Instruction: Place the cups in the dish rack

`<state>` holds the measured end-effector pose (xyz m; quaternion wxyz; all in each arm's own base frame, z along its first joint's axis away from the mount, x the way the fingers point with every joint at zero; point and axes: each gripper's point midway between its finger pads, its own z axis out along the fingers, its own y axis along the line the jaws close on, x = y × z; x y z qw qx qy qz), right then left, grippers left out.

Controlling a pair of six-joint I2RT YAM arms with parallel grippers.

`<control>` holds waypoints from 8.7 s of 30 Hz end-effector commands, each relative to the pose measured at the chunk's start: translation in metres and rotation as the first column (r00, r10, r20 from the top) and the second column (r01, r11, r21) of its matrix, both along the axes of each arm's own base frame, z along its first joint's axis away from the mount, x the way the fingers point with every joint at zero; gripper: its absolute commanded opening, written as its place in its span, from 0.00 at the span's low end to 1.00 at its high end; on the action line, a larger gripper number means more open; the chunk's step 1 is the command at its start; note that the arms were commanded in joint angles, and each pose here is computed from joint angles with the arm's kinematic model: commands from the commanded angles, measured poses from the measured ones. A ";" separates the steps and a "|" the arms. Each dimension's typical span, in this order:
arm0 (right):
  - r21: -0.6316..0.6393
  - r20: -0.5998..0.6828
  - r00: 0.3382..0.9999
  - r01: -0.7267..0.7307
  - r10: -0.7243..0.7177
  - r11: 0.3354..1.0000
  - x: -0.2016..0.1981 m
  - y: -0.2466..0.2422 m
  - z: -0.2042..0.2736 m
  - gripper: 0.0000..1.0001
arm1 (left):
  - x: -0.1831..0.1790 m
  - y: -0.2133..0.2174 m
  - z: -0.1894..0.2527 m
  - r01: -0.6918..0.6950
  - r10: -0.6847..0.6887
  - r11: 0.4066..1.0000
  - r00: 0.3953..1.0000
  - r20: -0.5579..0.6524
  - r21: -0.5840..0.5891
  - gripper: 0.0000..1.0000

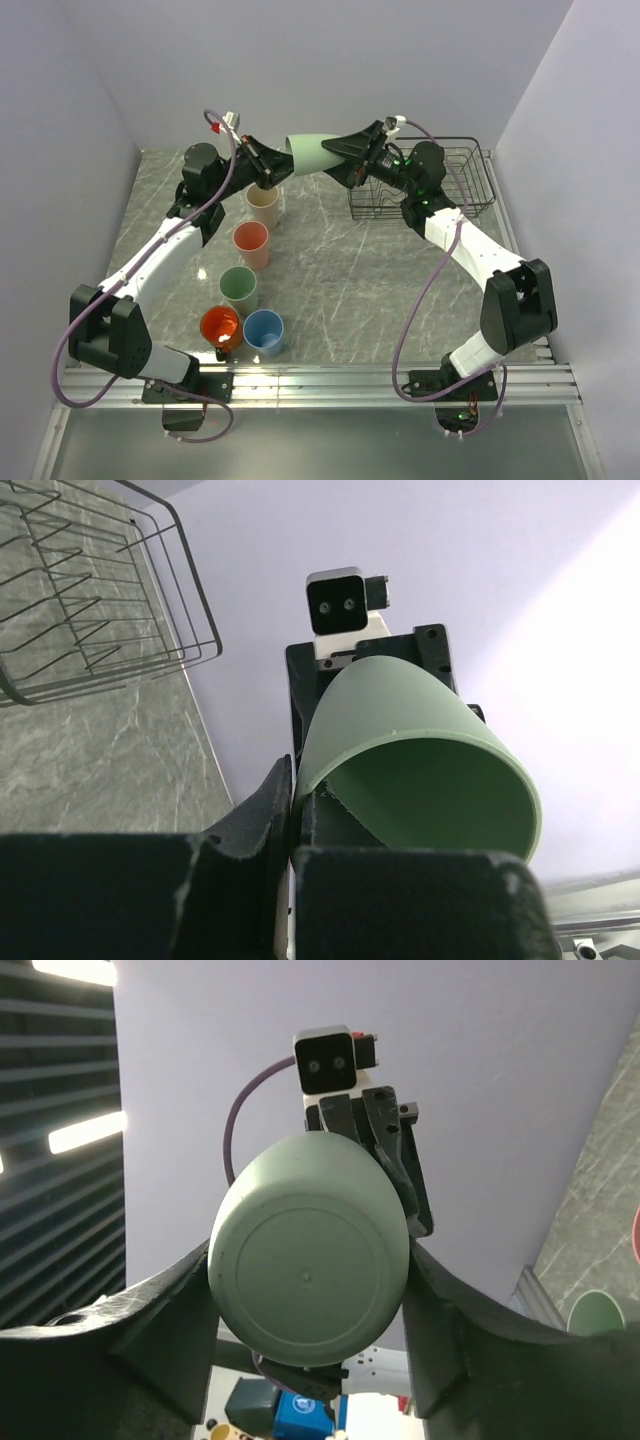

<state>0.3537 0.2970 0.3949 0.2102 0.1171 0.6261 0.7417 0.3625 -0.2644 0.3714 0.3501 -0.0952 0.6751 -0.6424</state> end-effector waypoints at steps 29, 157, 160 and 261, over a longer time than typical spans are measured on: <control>-0.788 0.355 0.595 0.605 -0.721 0.111 0.156 -0.314 -0.053 0.00 | -0.035 0.166 -0.086 -0.463 0.660 0.452 0.749 0.064 0.762 0.78; -0.121 0.283 0.959 0.068 -0.031 0.990 -0.069 -0.030 0.071 1.00 | -0.079 0.026 0.094 -0.005 0.025 0.996 0.974 0.223 -0.090 0.00; -0.120 0.277 0.961 0.049 -0.014 0.992 -0.071 -0.024 0.069 1.00 | -0.080 0.026 0.093 0.012 0.023 0.988 0.974 0.227 -0.151 0.00; -0.909 0.371 0.555 0.051 -0.745 -0.414 0.163 -0.439 -0.233 0.74 | -0.078 0.172 -0.137 -0.289 0.587 0.597 0.793 -0.162 0.749 0.65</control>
